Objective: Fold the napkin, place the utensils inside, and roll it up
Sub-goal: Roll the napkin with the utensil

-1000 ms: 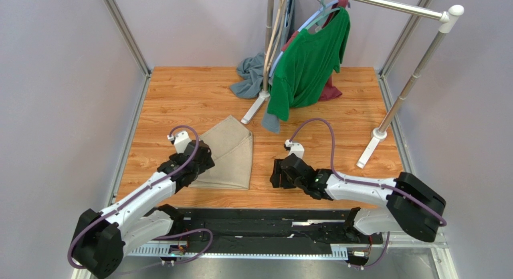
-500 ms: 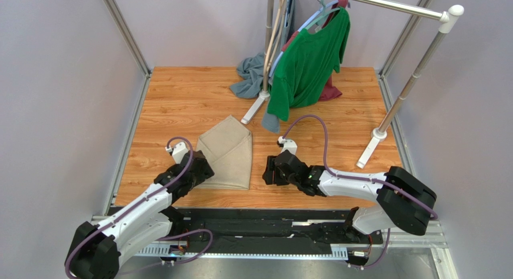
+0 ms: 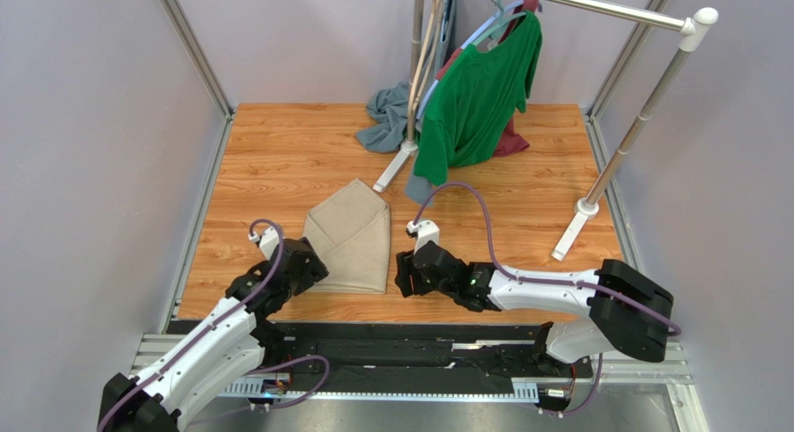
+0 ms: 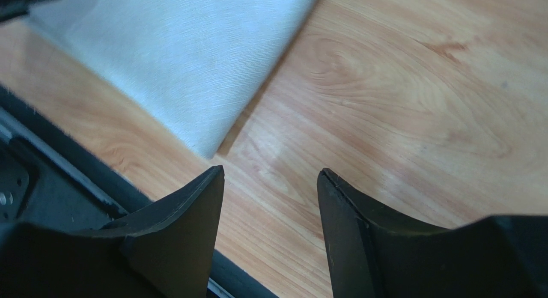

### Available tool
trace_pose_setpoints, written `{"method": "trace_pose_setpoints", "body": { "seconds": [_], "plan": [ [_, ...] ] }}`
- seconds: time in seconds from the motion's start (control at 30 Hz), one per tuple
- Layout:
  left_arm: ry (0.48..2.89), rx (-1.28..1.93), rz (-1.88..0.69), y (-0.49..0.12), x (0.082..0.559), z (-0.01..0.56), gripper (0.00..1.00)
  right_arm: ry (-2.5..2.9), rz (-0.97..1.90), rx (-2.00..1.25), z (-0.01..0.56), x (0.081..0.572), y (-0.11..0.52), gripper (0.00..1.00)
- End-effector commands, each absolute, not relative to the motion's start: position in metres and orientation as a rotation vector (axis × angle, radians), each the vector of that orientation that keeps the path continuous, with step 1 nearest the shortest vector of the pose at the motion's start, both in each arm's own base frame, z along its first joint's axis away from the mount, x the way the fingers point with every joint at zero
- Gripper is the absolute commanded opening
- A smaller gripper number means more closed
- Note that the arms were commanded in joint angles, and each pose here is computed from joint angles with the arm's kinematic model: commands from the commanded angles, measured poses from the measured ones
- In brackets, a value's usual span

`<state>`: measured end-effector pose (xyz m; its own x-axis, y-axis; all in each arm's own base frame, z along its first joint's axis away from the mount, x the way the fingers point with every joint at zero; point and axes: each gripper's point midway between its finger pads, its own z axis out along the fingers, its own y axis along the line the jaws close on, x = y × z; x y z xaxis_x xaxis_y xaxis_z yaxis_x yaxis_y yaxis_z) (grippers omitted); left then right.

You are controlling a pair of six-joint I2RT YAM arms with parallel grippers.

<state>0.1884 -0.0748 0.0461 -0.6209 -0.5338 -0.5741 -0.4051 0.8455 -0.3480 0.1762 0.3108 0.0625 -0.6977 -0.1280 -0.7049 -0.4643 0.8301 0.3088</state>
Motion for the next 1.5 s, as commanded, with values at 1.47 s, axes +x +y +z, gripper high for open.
{"method": "trace_pose_setpoints", "body": {
  "seconds": [1.47],
  "plan": [
    [2.13, -0.669, -0.5, -0.04, 0.295, 0.132, 0.91, 1.325, 0.223, -1.552, 0.075, 0.157, 0.483, 0.57]
  ]
}}
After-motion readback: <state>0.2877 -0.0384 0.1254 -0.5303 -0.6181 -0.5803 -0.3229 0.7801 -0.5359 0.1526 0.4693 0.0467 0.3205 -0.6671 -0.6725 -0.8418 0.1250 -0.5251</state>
